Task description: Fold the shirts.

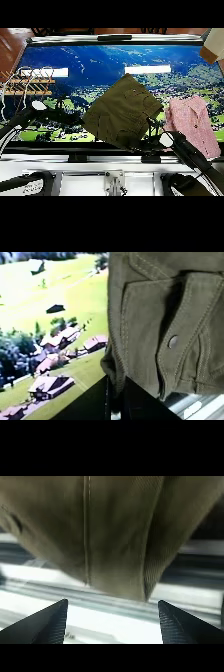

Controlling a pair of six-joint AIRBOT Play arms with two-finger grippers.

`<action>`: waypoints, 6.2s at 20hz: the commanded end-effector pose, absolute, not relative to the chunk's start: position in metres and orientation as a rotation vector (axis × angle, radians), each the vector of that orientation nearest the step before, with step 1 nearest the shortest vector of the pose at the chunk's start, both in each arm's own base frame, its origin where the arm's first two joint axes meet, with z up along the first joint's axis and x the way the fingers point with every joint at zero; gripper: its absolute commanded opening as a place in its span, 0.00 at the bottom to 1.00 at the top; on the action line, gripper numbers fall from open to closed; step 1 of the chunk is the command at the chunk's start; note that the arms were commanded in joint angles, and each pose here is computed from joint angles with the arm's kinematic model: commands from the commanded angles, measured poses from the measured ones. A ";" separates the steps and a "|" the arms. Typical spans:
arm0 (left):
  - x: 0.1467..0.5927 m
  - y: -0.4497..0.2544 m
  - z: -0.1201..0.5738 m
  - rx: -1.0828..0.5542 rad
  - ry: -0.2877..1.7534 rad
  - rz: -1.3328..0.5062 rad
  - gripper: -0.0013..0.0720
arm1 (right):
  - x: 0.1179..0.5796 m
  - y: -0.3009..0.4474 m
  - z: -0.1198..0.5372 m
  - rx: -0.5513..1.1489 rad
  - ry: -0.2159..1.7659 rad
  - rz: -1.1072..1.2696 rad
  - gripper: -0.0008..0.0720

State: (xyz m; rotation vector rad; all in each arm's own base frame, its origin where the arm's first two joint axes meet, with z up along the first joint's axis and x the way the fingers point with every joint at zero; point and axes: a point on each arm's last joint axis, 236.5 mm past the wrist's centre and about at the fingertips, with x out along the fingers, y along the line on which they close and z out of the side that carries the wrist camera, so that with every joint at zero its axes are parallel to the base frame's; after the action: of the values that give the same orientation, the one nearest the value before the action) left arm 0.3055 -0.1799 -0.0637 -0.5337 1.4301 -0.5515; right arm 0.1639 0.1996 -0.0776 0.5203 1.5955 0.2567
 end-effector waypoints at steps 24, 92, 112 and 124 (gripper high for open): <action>0.299 -0.186 -0.048 -0.543 1.424 -0.593 0.10 | 0.173 0.221 -0.110 0.620 1.620 0.221 0.32; 0.257 -0.199 0.001 -0.072 1.396 -0.604 0.09 | 0.109 0.118 -0.038 0.110 1.861 0.215 0.13; 0.159 -0.186 -0.047 -0.137 1.484 -0.563 0.10 | 0.066 0.168 -0.088 0.670 1.712 0.170 0.89; 0.159 -0.186 -0.047 -0.140 1.486 -0.561 0.10 | 0.088 0.183 -0.116 0.712 1.720 0.151 0.89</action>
State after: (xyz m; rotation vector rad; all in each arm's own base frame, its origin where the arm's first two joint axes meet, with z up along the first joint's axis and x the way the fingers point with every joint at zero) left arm 0.1590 -0.1860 -0.0468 -0.1389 1.4856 -0.5612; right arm 0.0811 0.1751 -0.1079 0.6871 1.7180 0.1412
